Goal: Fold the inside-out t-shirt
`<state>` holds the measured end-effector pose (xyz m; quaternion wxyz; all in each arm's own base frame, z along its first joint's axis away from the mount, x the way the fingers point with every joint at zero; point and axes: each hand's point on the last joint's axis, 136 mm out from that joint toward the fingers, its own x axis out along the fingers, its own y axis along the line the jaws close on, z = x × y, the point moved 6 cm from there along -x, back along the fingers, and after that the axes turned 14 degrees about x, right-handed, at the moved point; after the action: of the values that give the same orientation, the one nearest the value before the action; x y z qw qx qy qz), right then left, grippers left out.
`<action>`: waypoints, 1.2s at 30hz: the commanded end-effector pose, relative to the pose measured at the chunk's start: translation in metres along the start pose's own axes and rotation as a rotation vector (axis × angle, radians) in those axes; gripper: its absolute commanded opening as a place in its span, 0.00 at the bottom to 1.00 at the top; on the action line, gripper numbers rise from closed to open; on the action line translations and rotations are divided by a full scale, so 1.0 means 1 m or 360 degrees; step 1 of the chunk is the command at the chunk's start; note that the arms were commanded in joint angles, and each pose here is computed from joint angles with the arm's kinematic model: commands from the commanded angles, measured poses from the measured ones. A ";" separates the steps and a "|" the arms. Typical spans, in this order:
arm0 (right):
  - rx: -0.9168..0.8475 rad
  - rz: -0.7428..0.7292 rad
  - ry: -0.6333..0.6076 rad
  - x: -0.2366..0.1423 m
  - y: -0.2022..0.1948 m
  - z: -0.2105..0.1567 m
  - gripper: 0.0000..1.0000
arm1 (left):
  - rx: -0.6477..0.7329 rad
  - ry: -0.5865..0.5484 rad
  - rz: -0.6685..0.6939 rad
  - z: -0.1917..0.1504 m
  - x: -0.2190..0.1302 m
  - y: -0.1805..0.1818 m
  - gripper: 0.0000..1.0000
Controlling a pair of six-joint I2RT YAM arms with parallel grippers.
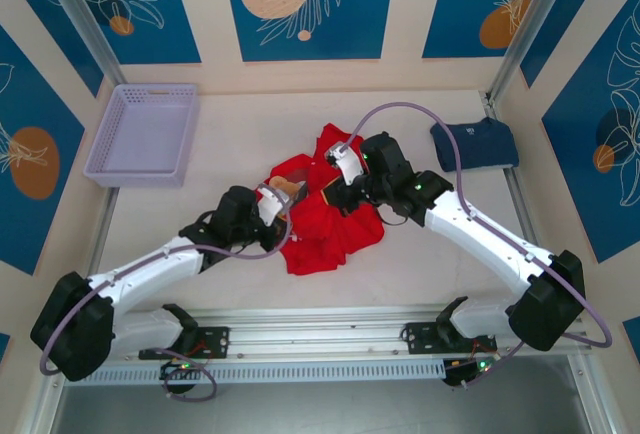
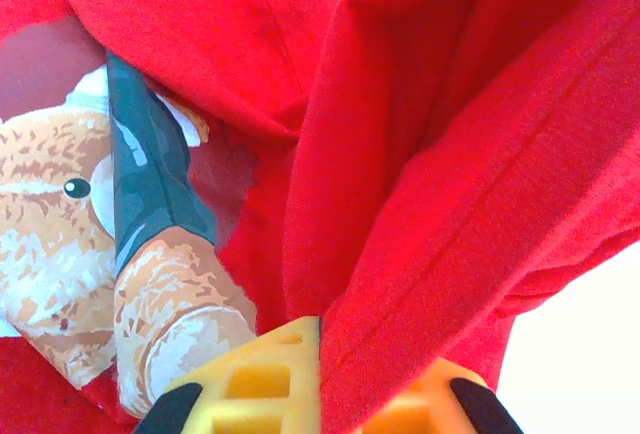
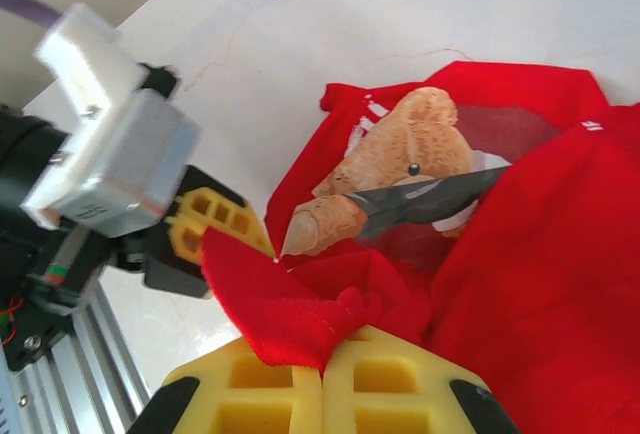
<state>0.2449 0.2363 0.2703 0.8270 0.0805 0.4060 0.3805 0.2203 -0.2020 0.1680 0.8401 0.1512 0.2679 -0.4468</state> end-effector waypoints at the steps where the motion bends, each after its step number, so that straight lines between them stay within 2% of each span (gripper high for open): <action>1: 0.0177 -0.0181 -0.0137 -0.017 -0.012 0.023 0.00 | -0.0049 -0.0185 -0.0067 0.026 -0.021 -0.006 0.00; 5: 0.0248 -0.0251 -0.0217 -0.025 -0.016 0.034 0.00 | -0.0104 -0.0346 -0.0272 0.047 -0.044 -0.023 0.00; 9: 0.0246 -0.0297 -0.0260 -0.027 -0.017 0.042 0.00 | -0.0143 -0.0318 -0.0440 0.059 -0.053 -0.035 0.00; 11: 0.0242 -0.0260 -0.0241 -0.022 -0.015 0.044 0.02 | -0.0197 -0.0298 -0.0457 0.066 -0.056 -0.035 0.00; 13: 0.0248 -0.0162 -0.0145 -0.011 -0.011 0.042 0.09 | -0.0279 -0.0254 -0.0311 0.071 -0.061 -0.026 0.00; 16: 0.0252 -0.0107 0.0016 -0.001 -0.010 0.030 0.28 | -0.0379 -0.0184 -0.0040 0.070 -0.078 -0.006 0.00; 18: 0.0259 -0.0139 0.0050 -0.004 -0.015 0.020 0.35 | -0.0452 -0.0152 0.0098 0.069 -0.093 0.006 0.00; 22: 0.0409 -0.0223 0.0055 -0.015 -0.040 -0.004 0.49 | -0.0553 -0.0109 0.0242 0.069 -0.116 0.025 0.00; 28: 0.0736 -0.0506 0.0136 0.003 -0.100 -0.050 0.52 | -0.0560 -0.0082 0.0362 0.068 -0.133 0.042 0.00; 31: 0.0824 -0.0587 0.0182 0.022 -0.124 -0.055 0.58 | -0.0541 -0.0085 0.0390 0.068 -0.137 0.045 0.00; 36: 0.0922 -0.0635 0.0259 0.057 -0.156 -0.053 0.61 | -0.0532 -0.0080 0.0426 0.068 -0.140 0.048 0.00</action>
<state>0.2947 0.1550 0.1369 0.7908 0.1817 0.5766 0.0958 0.2178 -0.1224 0.2885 0.9009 0.0231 0.3162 -0.2965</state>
